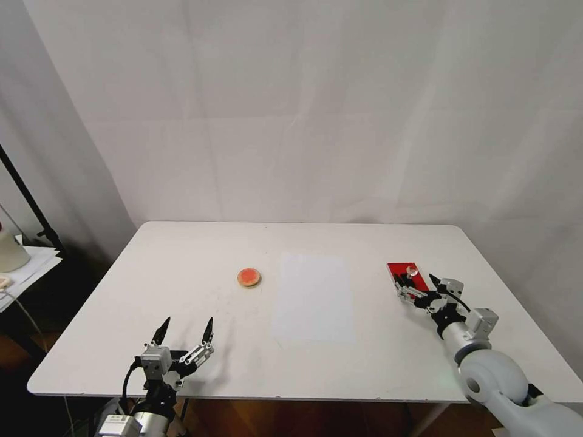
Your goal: Pick up the stamp from the ink pad and place it onto another ink pad.
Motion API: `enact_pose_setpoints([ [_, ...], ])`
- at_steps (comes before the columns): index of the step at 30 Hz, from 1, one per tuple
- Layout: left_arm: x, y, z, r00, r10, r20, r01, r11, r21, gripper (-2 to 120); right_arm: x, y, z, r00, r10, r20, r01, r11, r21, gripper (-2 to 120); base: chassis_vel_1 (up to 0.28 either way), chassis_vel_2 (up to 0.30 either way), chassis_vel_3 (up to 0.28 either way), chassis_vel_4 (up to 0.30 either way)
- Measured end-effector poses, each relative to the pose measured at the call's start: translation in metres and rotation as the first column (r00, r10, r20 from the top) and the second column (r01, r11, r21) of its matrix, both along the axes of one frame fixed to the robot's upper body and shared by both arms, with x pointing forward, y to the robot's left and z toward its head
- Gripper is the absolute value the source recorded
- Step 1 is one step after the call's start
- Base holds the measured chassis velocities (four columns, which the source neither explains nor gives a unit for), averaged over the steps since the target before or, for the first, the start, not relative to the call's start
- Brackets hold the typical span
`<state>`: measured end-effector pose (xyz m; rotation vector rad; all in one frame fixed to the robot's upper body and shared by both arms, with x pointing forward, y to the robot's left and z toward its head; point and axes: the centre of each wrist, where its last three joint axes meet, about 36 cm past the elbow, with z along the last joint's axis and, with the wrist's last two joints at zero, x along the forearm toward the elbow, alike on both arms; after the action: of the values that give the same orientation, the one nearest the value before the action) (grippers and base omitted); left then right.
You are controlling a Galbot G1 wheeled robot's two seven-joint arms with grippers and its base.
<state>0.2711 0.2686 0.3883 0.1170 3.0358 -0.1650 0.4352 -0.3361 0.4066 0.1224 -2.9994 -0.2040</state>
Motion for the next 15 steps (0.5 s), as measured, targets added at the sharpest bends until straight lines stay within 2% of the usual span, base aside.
enact_pose_setpoints([
  [8,0.0000,0.0000,0.0000,1.000,0.000,0.000,0.000,1.000,0.000,100,0.0035,0.0033,-0.0012,1.000,-0.008,0.006,0.008,1.000,0.020,83,0.000,0.000,0.000,0.000],
  [15,0.0000,0.0000,0.0000,1.000,0.000,0.000,0.000,1.000,0.000,100,0.0055,0.0039,-0.0038,1.000,-0.011,0.002,0.011,1.000,0.017,55,0.000,0.000,0.000,0.000],
])
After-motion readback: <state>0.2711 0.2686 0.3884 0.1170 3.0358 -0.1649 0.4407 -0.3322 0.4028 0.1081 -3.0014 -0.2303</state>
